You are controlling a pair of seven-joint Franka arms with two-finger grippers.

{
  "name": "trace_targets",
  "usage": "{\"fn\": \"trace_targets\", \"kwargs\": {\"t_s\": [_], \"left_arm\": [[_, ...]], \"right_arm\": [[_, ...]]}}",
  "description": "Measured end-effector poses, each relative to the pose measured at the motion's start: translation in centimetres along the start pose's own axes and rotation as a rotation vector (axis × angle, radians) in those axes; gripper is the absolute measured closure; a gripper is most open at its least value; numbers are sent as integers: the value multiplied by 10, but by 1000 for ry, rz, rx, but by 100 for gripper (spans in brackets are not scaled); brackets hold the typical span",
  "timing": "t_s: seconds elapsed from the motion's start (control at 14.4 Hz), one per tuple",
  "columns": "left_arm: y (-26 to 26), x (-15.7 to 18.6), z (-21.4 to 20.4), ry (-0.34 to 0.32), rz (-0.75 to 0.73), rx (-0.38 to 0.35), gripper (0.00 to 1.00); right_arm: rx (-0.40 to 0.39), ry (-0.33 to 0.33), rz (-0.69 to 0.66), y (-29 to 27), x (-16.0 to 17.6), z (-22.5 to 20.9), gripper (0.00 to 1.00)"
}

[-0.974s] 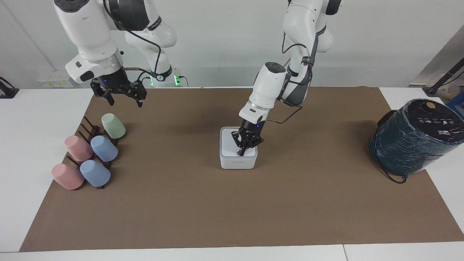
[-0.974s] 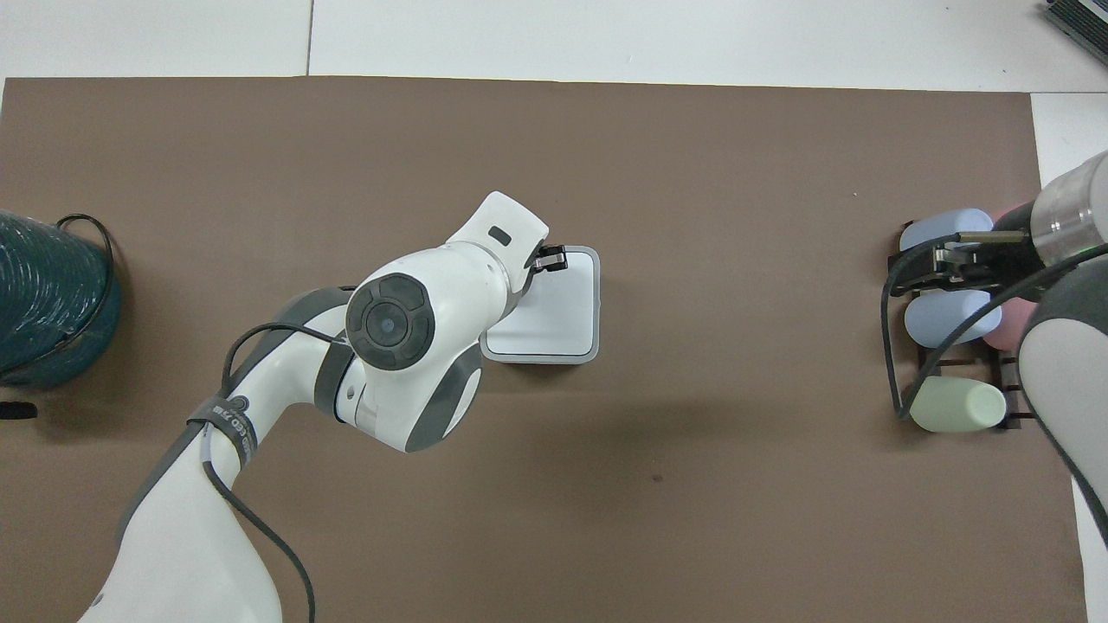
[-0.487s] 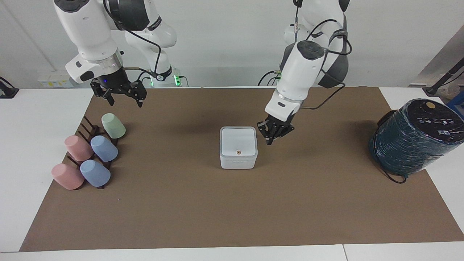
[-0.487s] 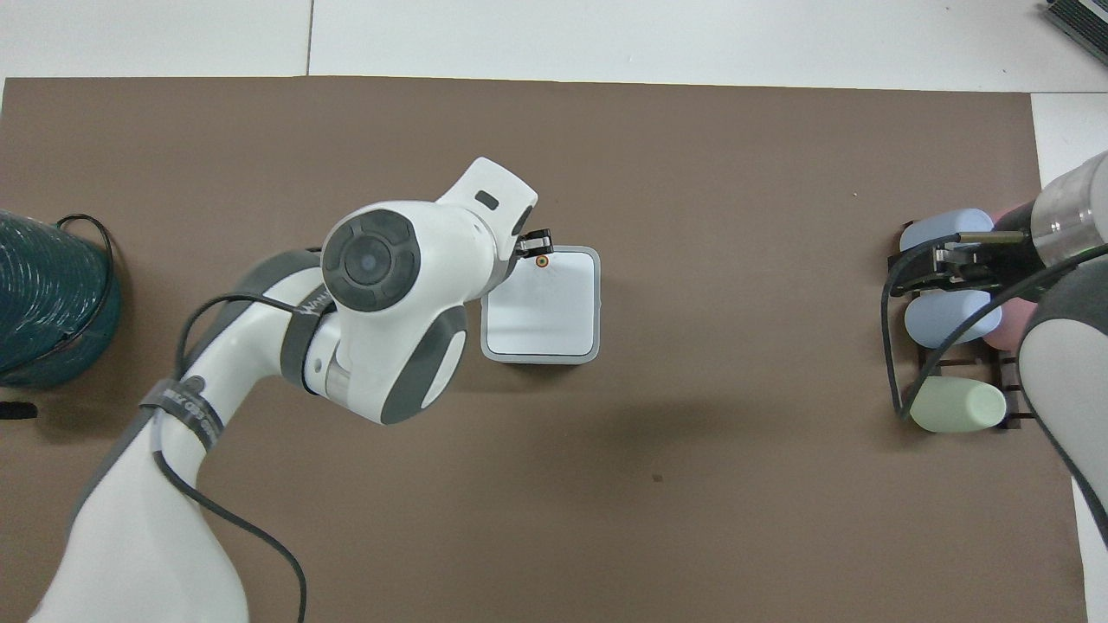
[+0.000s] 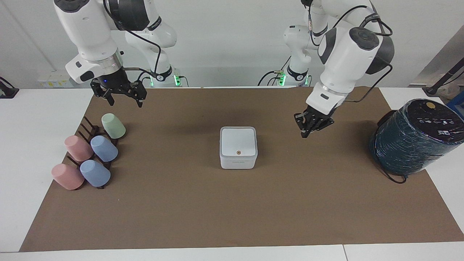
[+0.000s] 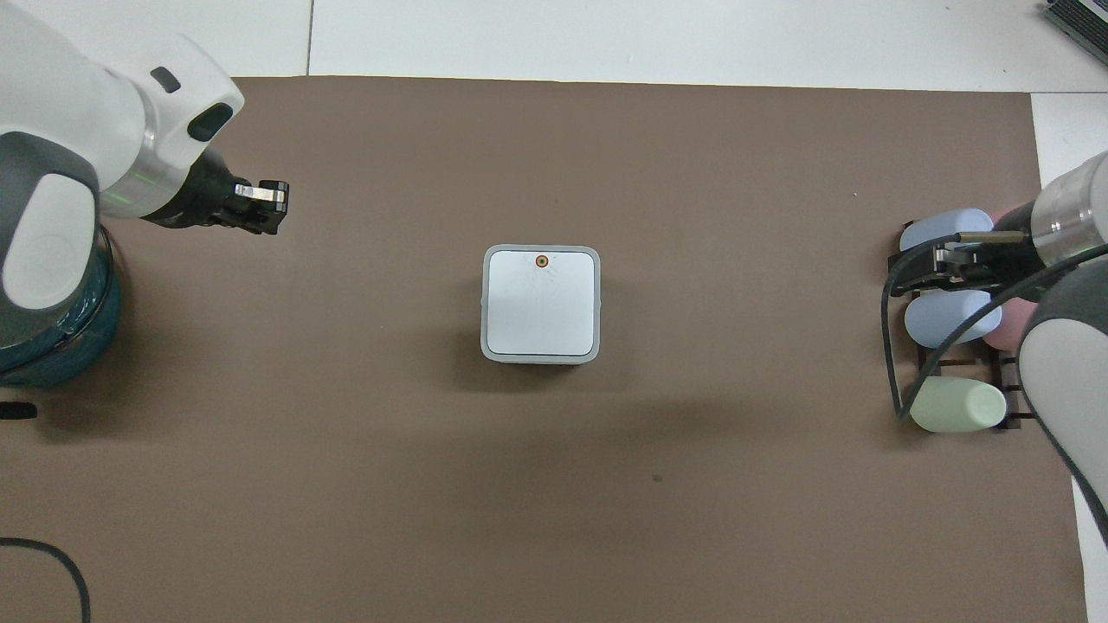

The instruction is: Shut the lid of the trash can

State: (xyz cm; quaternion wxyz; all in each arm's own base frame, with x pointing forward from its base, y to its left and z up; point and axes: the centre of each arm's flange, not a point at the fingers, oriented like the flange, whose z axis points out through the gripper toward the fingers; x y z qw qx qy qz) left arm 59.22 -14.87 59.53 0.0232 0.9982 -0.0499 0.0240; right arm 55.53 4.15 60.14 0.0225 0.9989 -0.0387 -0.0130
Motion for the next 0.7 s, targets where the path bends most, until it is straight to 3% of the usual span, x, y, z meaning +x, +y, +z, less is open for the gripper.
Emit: {"fn": "trace_targets", "kwargs": {"t_s": [0.49,0.7], "left_arm": [[-3,-20,-35,27,44,44,1],[-8,-22,-42,41,60,78,0]], "right_arm": [[0,0,0,0,0,0,0],[0,0,0,0,0,0,0]]}}
